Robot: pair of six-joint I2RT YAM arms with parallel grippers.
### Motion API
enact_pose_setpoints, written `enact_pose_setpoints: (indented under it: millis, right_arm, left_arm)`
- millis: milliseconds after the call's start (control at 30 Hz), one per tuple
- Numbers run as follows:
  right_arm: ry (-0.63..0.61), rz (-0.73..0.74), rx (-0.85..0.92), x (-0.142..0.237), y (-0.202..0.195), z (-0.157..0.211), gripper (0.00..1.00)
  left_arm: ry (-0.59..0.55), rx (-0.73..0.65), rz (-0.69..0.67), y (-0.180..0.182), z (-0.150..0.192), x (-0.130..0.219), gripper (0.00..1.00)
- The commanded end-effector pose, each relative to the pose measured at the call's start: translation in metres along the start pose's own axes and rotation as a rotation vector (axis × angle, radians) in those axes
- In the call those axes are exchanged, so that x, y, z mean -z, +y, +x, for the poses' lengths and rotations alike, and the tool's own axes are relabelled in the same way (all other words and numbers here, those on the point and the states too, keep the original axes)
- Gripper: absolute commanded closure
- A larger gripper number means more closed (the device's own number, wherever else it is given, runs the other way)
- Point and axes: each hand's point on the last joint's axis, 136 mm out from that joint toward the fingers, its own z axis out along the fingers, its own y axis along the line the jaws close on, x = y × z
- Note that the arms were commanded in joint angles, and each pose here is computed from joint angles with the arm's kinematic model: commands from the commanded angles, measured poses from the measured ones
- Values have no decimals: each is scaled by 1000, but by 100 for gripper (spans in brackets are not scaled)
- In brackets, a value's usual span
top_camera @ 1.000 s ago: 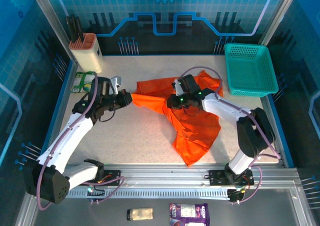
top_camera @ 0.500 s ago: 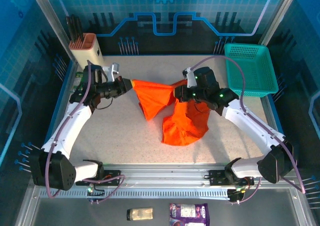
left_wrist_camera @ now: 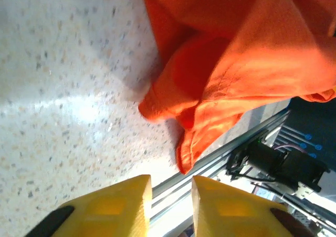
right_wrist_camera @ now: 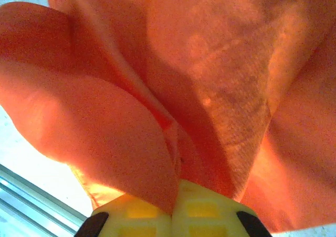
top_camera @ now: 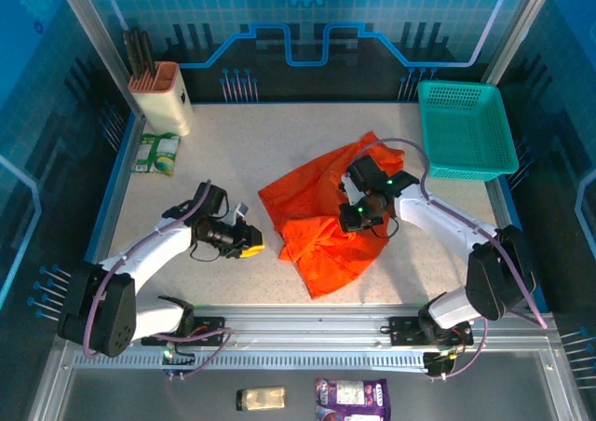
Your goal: Fold the inside-out t-shirt
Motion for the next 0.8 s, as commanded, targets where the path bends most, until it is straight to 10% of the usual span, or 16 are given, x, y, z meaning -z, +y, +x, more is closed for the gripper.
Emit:
enact_pose_setpoints:
  millis: [0,767]
  right_arm:
    - [54,37,6,-1,-10,19,100]
    - [12,-15,-39,-3,-1,12,100]
  left_arm:
    - [-83,25,-41,0,-3,9,64]
    - [-133,-164,173,-43,-1,-55,51]
